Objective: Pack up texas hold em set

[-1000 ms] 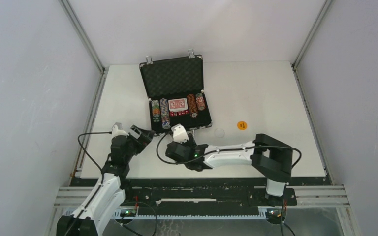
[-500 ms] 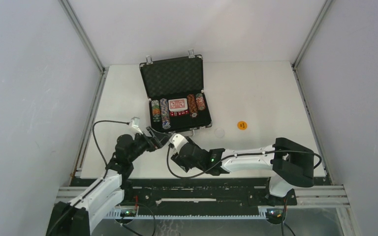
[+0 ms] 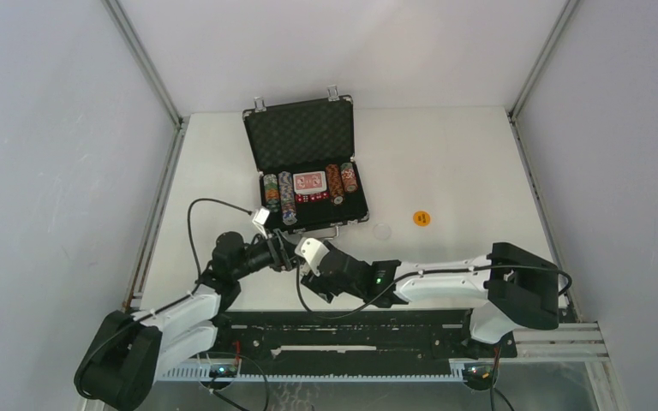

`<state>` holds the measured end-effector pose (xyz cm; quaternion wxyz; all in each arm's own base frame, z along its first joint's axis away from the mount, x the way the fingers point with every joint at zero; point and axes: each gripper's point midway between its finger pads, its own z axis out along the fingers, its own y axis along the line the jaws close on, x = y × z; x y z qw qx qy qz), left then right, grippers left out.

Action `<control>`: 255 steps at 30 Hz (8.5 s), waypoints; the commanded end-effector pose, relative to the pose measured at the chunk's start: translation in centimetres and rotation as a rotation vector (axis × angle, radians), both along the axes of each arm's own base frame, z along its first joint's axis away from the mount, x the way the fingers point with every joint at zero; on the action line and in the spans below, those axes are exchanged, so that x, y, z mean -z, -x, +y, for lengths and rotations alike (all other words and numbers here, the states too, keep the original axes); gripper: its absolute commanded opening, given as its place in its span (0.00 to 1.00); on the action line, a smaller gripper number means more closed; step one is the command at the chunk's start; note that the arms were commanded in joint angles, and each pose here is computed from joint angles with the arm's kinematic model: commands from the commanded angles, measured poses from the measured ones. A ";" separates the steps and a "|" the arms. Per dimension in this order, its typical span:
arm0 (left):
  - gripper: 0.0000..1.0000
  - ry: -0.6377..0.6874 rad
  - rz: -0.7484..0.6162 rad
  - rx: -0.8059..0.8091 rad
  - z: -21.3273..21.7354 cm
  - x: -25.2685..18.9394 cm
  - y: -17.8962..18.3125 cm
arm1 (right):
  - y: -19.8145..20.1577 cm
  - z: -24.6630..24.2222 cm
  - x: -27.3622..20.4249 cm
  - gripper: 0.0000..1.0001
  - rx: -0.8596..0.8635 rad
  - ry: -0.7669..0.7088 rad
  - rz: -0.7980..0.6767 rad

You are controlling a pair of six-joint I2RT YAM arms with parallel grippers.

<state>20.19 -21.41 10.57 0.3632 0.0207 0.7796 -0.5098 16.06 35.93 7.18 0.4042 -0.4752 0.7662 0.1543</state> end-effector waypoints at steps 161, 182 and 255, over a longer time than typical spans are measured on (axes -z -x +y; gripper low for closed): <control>0.78 -0.496 -0.046 -0.441 0.3 -3.3 -13.7 | -6.9 -11.0 -4.0 0.89 0.541 -0.338 0.044; 1.00 -0.555 0.000 -0.777 11.8 -1.7 -7.8 | -6.4 -1.6 -0.2 0.94 0.475 -0.134 0.066; 1.00 -0.447 0.028 -0.745 10.7 -1.6 -7.2 | -8.5 -0.3 6.3 0.80 0.820 -0.064 0.275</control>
